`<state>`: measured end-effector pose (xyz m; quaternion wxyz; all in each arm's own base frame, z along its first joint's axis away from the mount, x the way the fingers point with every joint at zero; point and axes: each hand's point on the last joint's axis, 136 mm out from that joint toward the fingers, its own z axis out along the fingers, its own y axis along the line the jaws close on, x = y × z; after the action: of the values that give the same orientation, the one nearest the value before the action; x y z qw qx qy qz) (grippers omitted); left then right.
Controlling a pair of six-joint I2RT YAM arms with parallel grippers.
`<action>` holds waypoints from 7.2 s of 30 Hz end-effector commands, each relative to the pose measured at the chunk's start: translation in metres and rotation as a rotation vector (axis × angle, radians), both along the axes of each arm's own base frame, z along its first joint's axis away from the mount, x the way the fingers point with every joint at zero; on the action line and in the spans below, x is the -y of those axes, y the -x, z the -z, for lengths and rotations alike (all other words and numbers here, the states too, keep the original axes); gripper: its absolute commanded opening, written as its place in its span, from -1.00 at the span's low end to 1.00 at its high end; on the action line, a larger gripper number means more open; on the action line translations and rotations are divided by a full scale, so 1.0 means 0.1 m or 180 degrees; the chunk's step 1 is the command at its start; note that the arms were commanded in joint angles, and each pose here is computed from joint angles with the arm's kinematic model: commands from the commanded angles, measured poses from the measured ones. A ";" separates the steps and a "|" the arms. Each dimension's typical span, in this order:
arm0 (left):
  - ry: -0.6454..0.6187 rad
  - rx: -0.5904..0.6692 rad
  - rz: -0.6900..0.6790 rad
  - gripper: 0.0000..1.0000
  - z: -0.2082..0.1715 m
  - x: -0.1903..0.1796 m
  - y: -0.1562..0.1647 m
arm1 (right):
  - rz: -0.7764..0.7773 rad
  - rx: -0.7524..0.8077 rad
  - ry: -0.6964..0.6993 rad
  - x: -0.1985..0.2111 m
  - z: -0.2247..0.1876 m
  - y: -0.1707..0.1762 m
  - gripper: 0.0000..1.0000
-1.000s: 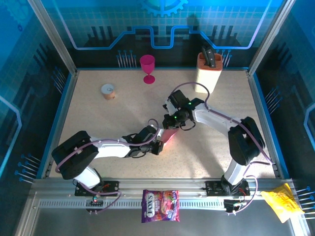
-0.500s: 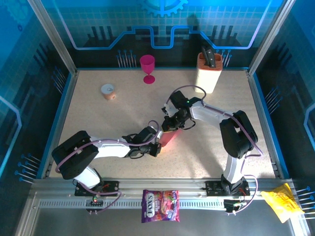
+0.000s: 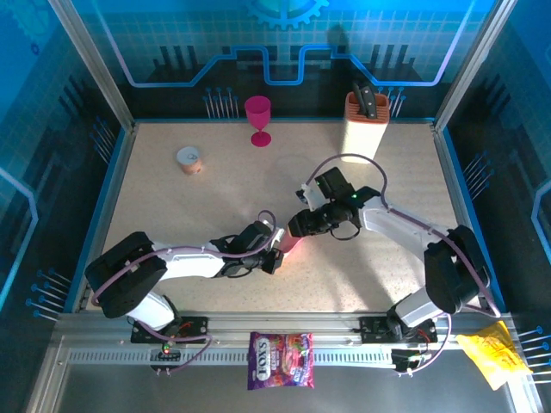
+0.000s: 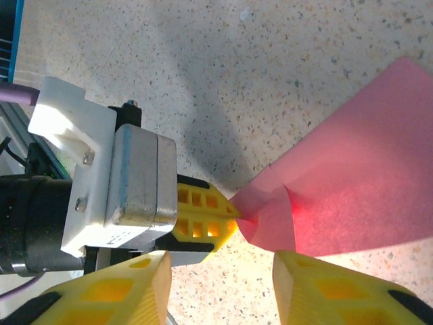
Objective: Fold a paper plane with a square sheet of paper (pick it up from the middle)
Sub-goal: Fold the wing for the fifth time at the center of the table.
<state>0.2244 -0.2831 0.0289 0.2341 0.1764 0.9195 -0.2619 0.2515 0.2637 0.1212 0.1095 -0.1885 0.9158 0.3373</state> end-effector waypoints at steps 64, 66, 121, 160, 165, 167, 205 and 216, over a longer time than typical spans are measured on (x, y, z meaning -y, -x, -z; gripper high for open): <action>0.0247 -0.0168 0.0438 -0.75 -0.11 0.22 0.17 | -0.0201 -0.0668 0.0632 -0.04 1.12 0.08 -1.00; 0.0262 -0.0169 0.0432 -0.74 -0.12 0.23 0.17 | -0.0197 -0.0673 0.0637 -0.04 1.13 0.08 -1.00; 0.0284 -0.0326 0.0282 -1.00 0.13 0.21 0.26 | 0.0438 0.0172 0.0067 0.43 0.54 0.63 -0.33; 0.0284 -0.0386 0.0329 -1.00 0.13 0.25 0.22 | 0.0195 0.0042 -0.0176 -0.18 0.80 0.74 -0.85; 0.0274 -0.0408 0.0365 -1.00 0.13 0.26 0.23 | 0.0296 0.0048 -0.0170 -0.21 0.86 0.66 -0.89; 0.0271 -0.0421 0.0378 -1.00 0.13 0.27 0.23 | 0.0353 0.0059 -0.0169 -0.21 0.86 0.62 -0.90; 0.0246 -0.0650 0.0249 -1.00 0.33 0.25 0.22 | 0.0764 0.0197 -0.0311 0.06 0.75 0.19 -0.91; 0.0292 -0.0723 0.0148 -1.00 0.39 0.18 0.20 | 0.0627 0.0249 -0.0383 -0.02 0.93 0.27 -0.91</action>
<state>0.2121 -0.3196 0.0161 0.1606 0.1751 0.9033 -0.3572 0.2300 0.2599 0.0296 0.1848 -0.0824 0.9110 0.3594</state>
